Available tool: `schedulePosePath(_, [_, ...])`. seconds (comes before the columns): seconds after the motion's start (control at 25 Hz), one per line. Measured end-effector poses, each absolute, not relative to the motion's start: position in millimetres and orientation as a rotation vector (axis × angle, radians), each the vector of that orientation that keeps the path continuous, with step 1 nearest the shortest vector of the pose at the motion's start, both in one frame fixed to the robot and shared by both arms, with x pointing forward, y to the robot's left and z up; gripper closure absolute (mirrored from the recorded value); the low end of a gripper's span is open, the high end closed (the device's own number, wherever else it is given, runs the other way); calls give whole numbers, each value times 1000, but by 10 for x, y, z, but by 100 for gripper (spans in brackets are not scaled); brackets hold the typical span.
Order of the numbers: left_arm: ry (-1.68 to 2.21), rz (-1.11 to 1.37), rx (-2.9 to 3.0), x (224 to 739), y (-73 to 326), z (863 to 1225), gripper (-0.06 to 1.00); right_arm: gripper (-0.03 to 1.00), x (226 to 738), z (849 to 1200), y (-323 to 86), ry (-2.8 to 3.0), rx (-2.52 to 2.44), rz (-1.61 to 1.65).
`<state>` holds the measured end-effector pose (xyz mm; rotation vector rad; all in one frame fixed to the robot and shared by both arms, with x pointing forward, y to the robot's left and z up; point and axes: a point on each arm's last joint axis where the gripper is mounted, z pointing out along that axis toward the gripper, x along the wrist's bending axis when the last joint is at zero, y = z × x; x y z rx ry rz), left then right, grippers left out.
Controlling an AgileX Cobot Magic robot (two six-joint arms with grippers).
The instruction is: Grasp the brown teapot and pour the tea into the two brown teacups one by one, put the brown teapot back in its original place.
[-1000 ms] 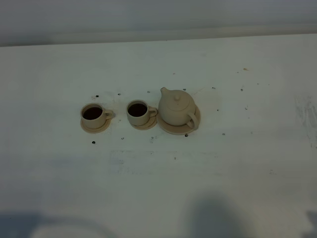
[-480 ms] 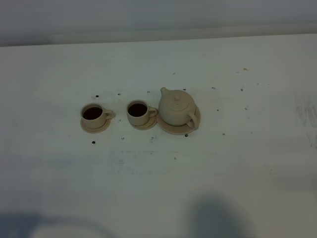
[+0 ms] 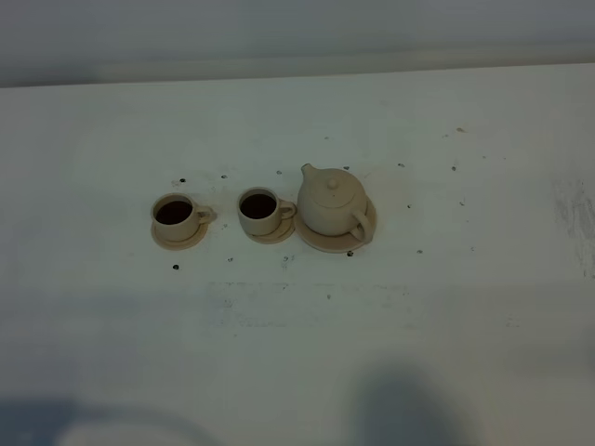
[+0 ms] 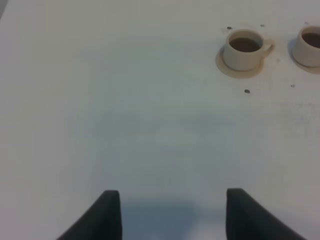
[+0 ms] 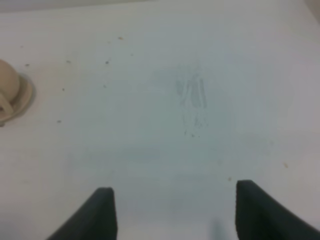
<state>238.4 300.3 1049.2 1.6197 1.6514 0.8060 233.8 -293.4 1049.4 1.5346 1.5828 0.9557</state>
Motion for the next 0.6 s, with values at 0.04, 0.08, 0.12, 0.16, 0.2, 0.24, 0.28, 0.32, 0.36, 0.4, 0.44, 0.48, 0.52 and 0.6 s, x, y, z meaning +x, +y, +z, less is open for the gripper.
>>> schedulePosePath(0.04, [1651, 806, 1620, 2384, 3003, 10492, 48, 43, 2338, 10494, -2934, 1583, 1535, 956])
schedulePosePath(0.08, [1651, 806, 1620, 2384, 3003, 10492, 48, 43, 2338, 10494, -2934, 1583, 1535, 956])
schedulePosePath(0.12, [1651, 806, 1620, 2384, 3003, 10492, 48, 43, 2338, 10494, -2934, 1583, 1535, 956])
schedulePosePath(0.16, [1651, 806, 1620, 2384, 3003, 10492, 48, 43, 2338, 10494, -2934, 1583, 1535, 956])
schedulePosePath(0.2, [1651, 806, 1620, 2384, 3003, 10492, 48, 43, 2338, 10494, -2933, 1583, 1535, 957])
schedulePosePath(0.24, [1651, 806, 1620, 2384, 3003, 10492, 48, 43, 2338, 10494, -2932, 1583, 1535, 958])
schedulePosePath(0.28, [1651, 806, 1620, 2384, 3003, 10492, 48, 43, 2338, 10494, -2932, 1584, 1535, 959])
schedulePosePath(0.32, [1651, 806, 1620, 2384, 3003, 10492, 48, 43, 2338, 10494, -2932, 1584, 1535, 959])
schedulePosePath(0.36, [1651, 806, 1620, 2384, 3003, 10492, 48, 43, 2338, 10494, -2932, 1584, 1535, 959])
schedulePosePath(0.4, [1651, 806, 1620, 2384, 3003, 10492, 48, 43, 2338, 10494, -2932, 1584, 1535, 959])
schedulePosePath(0.44, [1651, 806, 1620, 2384, 3003, 10492, 48, 43, 2338, 10494, -2932, 1584, 1535, 959])
schedulePosePath(0.48, [1651, 806, 1620, 2384, 3003, 10492, 48, 43, 2338, 10494, -2932, 1584, 1535, 959])
schedulePosePath(0.52, [1651, 806, 1620, 2384, 3003, 10492, 48, 43, 2338, 10494, -2932, 1584, 1535, 959])
schedulePosePath(0.6, [1651, 806, 1620, 2384, 3003, 10492, 48, 43, 2338, 10494, -2932, 1584, 1535, 959])
